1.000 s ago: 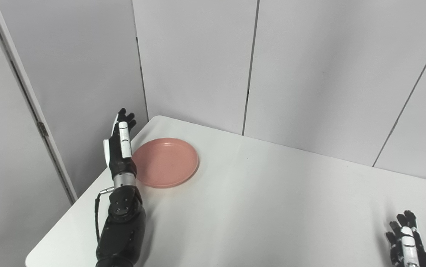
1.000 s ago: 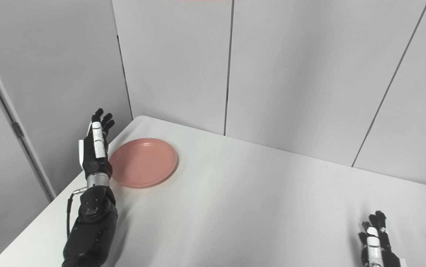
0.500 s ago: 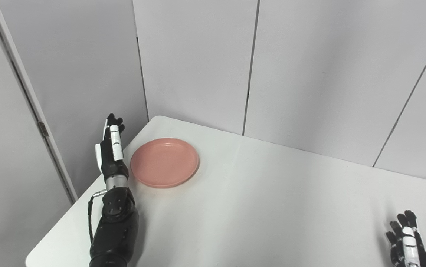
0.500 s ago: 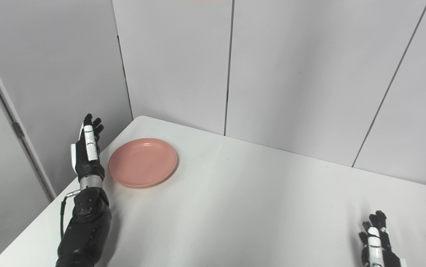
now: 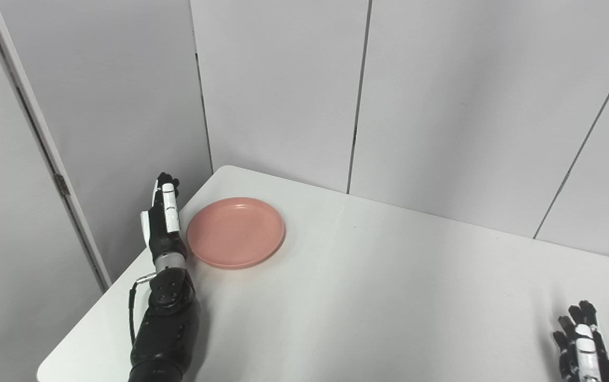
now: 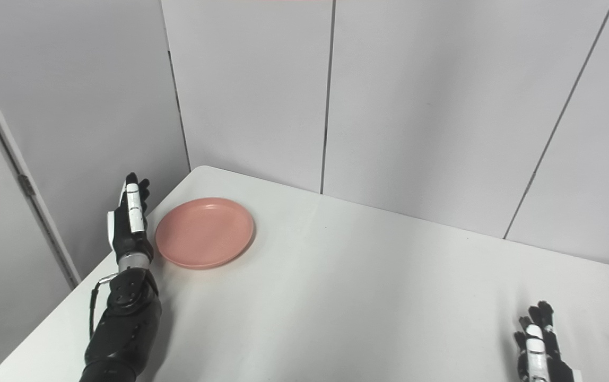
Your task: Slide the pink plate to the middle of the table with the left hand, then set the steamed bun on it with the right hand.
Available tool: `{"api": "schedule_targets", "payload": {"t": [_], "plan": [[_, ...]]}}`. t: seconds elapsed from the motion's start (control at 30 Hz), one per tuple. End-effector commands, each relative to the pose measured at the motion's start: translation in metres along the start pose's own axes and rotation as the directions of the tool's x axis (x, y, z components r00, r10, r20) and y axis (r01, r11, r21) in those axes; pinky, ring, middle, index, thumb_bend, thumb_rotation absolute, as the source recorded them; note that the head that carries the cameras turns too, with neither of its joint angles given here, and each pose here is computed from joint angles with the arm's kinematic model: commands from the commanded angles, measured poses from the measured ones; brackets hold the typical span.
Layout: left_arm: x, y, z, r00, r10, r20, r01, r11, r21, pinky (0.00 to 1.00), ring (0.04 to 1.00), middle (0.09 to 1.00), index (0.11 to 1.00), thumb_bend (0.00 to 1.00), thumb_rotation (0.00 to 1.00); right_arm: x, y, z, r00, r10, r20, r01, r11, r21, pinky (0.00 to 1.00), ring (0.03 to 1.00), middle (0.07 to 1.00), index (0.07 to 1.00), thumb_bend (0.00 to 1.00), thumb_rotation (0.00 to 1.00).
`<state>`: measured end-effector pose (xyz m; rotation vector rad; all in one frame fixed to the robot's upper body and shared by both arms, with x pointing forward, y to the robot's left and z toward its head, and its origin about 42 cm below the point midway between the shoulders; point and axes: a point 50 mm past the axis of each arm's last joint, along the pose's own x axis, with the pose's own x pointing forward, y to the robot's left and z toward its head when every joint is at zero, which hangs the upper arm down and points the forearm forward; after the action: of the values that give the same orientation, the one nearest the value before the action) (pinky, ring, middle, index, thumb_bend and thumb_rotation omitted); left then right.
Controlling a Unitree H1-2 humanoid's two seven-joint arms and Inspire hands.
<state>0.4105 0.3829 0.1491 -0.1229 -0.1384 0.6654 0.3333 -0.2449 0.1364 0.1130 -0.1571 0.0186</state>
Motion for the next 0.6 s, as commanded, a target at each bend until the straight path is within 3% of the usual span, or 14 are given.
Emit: {"api": "schedule_targets", "payload": {"t": [0.0, 0.43, 0.57], "plan": [[0.0145, -0.0058, 0.021, 0.998, -0.026, 0.062, 0.025, 1.0, 0.011, 1.0, 0.91, 0.885, 0.901, 0.71, 1.0, -0.0011, -0.0004, 0.0016, 0.999, 0.005, 0.037, -0.005, 1.0, 0.0, 1.0, 1.0, 1.0, 1.0, 0.37, 0.83], [0.0136, -0.013, 0.0162, 0.996, -0.09, -0.028, 0.09, 0.996, -0.007, 1.0, 0.928, 0.907, 0.912, 0.73, 1.0, -0.0011, -0.0005, 0.0021, 1.0, 0.001, 0.03, -0.002, 1.0, 0.006, 1.0, 1.0, 1.0, 1.0, 0.39, 0.82], [0.0106, -0.0141, 0.016, 0.985, -0.163, -0.061, 0.158, 0.985, -0.07, 0.99, 0.928, 0.91, 0.92, 0.76, 1.0, -0.0012, -0.0003, 0.0023, 1.0, 0.001, 0.031, -0.001, 1.0, 0.003, 1.0, 1.0, 1.0, 1.0, 0.38, 0.83]]}}
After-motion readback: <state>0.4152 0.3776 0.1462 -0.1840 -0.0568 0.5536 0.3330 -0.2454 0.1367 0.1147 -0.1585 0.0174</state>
